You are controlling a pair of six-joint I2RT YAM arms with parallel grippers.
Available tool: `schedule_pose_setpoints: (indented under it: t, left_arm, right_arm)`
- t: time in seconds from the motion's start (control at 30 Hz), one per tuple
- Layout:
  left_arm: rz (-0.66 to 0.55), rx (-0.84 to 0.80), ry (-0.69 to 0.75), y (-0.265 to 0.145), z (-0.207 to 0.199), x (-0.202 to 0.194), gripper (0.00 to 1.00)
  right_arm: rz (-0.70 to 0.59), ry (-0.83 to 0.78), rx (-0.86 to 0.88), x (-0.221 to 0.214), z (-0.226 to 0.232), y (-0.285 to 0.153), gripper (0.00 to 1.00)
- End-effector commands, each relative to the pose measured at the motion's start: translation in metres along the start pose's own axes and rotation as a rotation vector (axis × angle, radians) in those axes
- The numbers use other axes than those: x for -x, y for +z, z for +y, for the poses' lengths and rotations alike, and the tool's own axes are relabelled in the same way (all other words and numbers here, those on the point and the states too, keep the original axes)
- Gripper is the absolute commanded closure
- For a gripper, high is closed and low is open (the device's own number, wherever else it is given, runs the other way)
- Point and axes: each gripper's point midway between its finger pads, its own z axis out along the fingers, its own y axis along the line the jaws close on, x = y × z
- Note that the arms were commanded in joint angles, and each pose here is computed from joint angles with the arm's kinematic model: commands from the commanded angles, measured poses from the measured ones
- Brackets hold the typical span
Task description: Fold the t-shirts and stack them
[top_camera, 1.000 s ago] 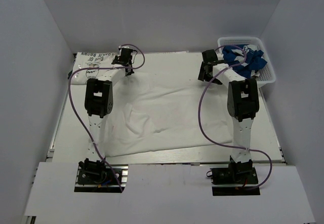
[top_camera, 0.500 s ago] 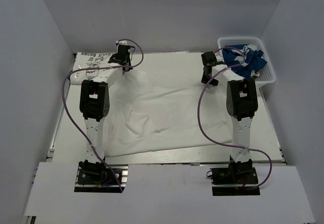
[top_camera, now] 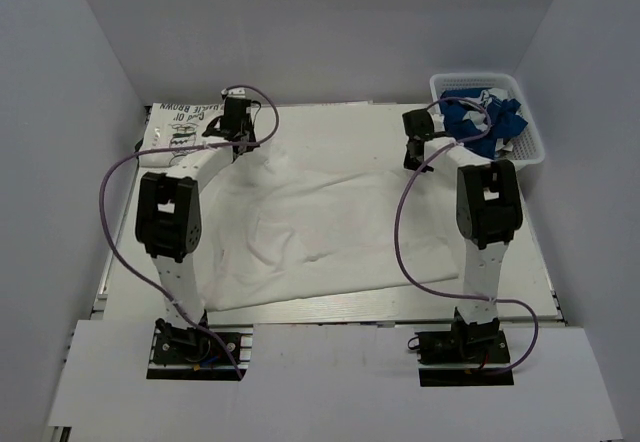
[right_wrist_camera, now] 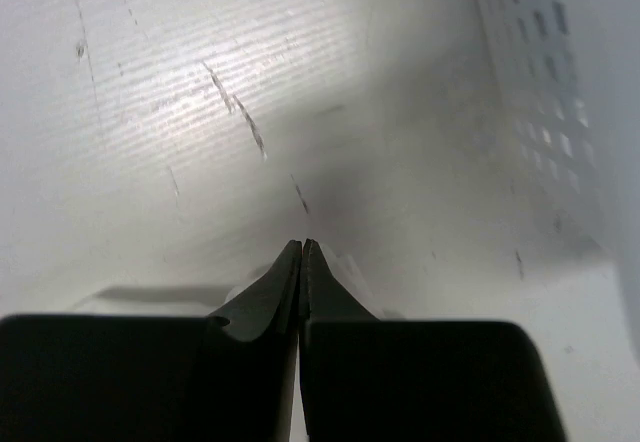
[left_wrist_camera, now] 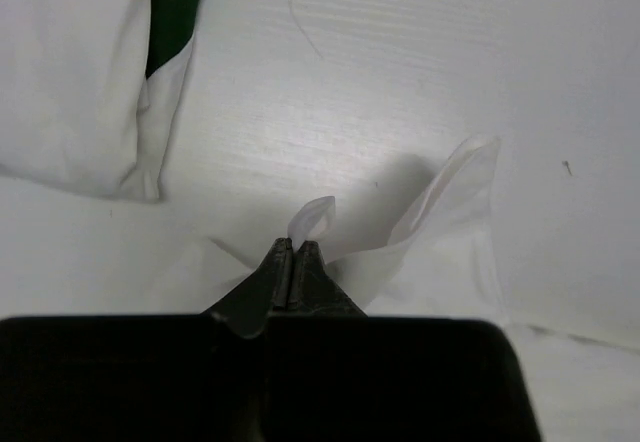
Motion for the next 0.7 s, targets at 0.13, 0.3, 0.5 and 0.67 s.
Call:
schedule_pose_setpoints:
  t: [0.13,0.3,0.5,0.67]
  left_arm:
    - [-0.054,-0.125,-0.148,-0.087,-0.004,0.004,1.00]
    - [-0.012,-0.215,-0.245,-0.124,-0.003,-0.037,1.00]
    - [-0.045,-0.302,-0.333,-0.180,0.005,-0.057,1.00]
    - [-0.047,-0.332,-0.367,-0.208,0.016,-0.082,1.00]
  right_arm:
    - [-0.187,0.028,0.099,0.033,-0.005,-0.057,1.00]
    - [-0.181,0.010,0.122,0.017,-0.013,-0.074,1.00]
    - [-0.194,0.046,0.166,0.003,-0.019,-0.091,1.00]
    - [-0.251,0.072,0.115,0.008,-0.043,-0.114,1.00]
